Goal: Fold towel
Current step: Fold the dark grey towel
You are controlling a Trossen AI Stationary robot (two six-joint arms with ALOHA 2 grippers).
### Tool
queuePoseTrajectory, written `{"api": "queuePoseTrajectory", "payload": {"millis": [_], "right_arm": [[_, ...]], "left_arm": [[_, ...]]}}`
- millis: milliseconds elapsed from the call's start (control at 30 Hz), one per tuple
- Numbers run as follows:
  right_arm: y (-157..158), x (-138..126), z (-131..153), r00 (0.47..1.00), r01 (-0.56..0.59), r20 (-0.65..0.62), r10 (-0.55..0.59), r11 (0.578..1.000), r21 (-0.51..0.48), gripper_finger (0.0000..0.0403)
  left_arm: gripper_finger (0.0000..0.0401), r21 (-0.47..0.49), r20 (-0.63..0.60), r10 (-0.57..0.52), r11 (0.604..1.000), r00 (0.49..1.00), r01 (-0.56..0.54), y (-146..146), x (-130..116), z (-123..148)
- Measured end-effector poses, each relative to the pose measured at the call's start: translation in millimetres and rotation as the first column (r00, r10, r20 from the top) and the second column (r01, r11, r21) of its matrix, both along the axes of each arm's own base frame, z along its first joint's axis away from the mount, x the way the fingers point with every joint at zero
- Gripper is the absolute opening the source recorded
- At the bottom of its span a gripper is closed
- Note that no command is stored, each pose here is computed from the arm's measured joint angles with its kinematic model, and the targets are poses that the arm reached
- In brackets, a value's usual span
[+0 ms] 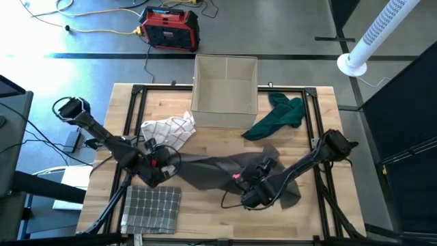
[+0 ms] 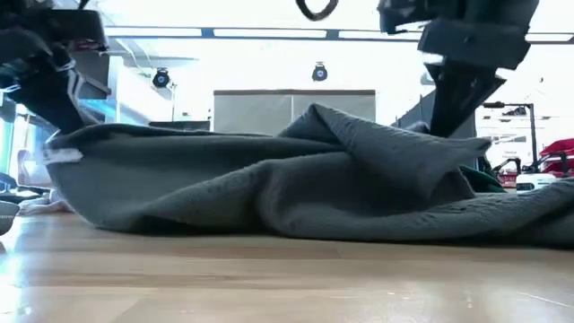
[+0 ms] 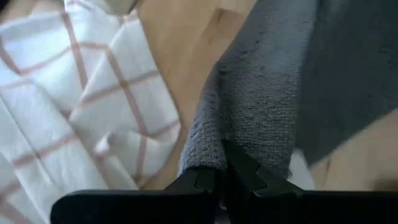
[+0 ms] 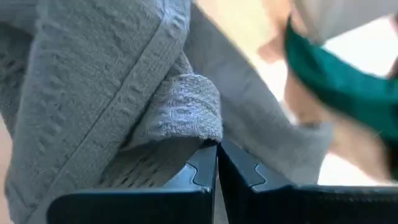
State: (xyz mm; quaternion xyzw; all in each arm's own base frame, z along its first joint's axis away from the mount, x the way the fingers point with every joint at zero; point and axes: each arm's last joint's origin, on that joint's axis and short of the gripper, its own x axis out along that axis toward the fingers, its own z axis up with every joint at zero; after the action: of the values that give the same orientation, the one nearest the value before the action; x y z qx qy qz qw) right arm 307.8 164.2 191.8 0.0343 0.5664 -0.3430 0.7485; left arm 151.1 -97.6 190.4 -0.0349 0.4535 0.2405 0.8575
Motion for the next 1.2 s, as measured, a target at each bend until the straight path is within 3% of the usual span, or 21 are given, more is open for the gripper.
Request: {"api": "queuePoseTrajectory", "payload": {"millis": [267, 533, 667, 833, 933, 1033, 1100, 1200], "right_arm": [[-1, 7, 19, 0.997, 0.043, -0.062, -0.034, 0.988, 0.15, 0.0075], [20, 7, 38, 0.991, 0.133, -0.063, -0.118, 0.93, 0.343, 0.0179], [24, 0, 32, 0.993, 0.114, -0.024, -0.112, 0.945, 0.307, 0.019], [9, -23, 46, 0.981, 0.121, 0.099, -0.168, 0.921, 0.371, 0.0167], [-7, -42, 51, 0.941, 0.133, 0.217, -0.26, 0.872, 0.471, 0.0153], [-19, -56, 54, 0.837, 0.08, 0.392, -0.381, 0.795, 0.601, 0.0148], [-21, -57, 46, 0.766, 0.012, 0.468, -0.44, 0.738, 0.674, 0.0152], [-23, -53, 31, 0.71, -0.055, 0.512, -0.484, 0.687, 0.724, 0.0169]], "left_arm": [[0.0, 0.019, -0.012, 0.02, 1.0, 1.0, -0.02, 1, -5, -2], [0.0, 0.027, -0.02, 0.023, 0.999, 1.0, -0.022, 2, -6, -2], [0.0, 0.026, -0.009, 0.012, 1.0, 1.0, -0.012, 0, -5, -2], [0.0, 0.038, 0.004, -0.027, 0.999, 1.0, 0.027, -3, -6, -1], [0.0, 0.041, 0.006, -0.041, 0.998, 0.999, 0.041, -5, -7, -1], [0.0, 0.044, 0.009, -0.053, 0.998, 0.999, 0.052, -7, -8, -1], [0.0, 0.054, 0.019, -0.056, 0.997, 0.998, 0.055, -8, -9, -1], [0.0, 0.067, 0.037, -0.058, 0.996, 0.998, 0.055, -9, -9, 0]]}}
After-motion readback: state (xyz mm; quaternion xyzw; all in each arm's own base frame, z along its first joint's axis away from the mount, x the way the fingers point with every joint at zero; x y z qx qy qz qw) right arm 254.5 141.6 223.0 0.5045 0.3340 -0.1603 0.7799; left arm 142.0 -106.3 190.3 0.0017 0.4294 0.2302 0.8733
